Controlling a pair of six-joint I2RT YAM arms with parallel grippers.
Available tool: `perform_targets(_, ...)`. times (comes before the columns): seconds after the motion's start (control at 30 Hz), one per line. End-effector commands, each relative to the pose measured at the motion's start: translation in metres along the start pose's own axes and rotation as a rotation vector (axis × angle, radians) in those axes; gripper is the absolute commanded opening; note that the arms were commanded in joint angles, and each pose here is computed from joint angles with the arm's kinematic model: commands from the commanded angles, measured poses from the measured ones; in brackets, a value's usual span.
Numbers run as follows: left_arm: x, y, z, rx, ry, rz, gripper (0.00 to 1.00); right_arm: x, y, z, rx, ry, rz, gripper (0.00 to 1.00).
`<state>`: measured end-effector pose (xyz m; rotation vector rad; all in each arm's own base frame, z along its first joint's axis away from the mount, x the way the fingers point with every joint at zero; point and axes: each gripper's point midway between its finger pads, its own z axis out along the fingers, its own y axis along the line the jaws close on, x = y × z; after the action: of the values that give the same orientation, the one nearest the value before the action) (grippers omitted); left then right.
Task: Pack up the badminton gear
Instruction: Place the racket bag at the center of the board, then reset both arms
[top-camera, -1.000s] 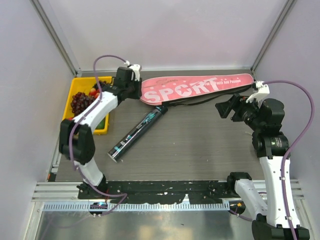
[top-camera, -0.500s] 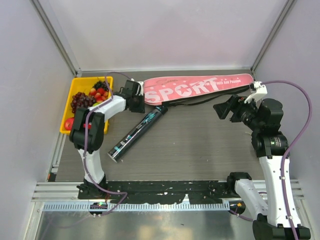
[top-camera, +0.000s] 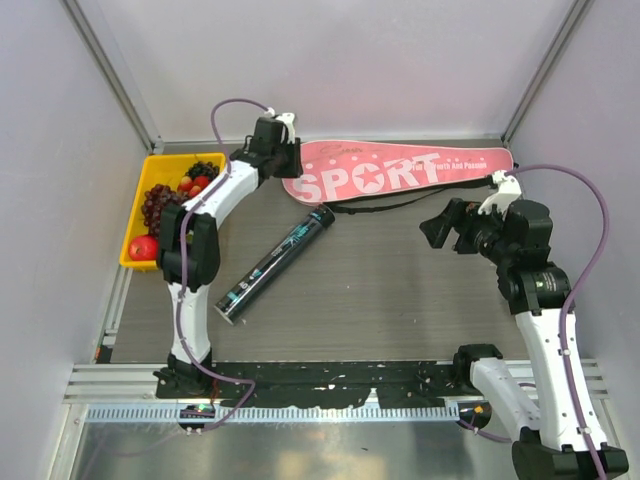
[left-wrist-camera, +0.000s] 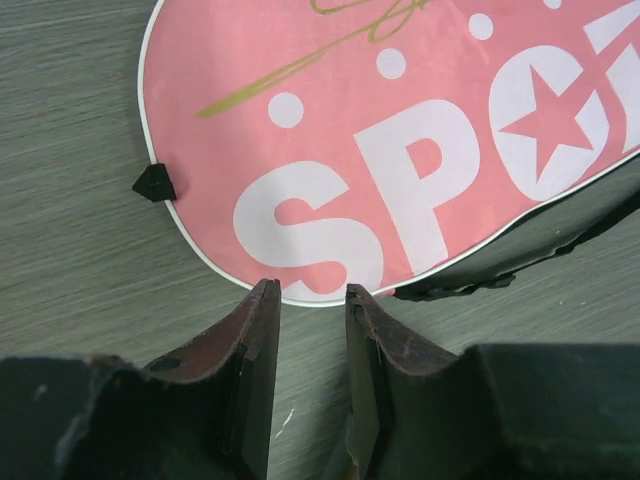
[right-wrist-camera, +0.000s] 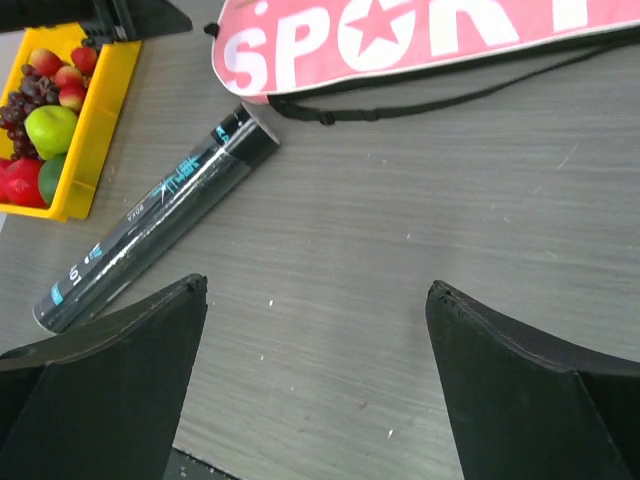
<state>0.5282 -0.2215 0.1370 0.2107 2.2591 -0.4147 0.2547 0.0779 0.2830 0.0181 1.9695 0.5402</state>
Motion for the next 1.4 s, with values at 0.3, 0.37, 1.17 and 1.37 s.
perform_targets(0.3,-0.036,-0.068,-0.215,0.272,-0.243,0.083,0.84,0.013,0.006,-0.021,0.019,0.030,-0.040,0.95)
perform_targets(0.37,-0.039,-0.078,-0.257,0.312,-0.297,0.108,0.99,0.006,0.010,-0.026,0.007,-0.005,-0.048,0.95)
perform_targets(1.17,0.090,-0.066,-0.392,0.369,-0.513,0.177,1.00,-0.027,0.061,-0.086,-0.170,-0.186,-0.119,0.95)
perform_targets(1.37,0.095,-0.058,-0.396,0.327,-0.528,0.183,0.99,-0.031,0.064,-0.093,-0.177,-0.222,-0.115,0.95)
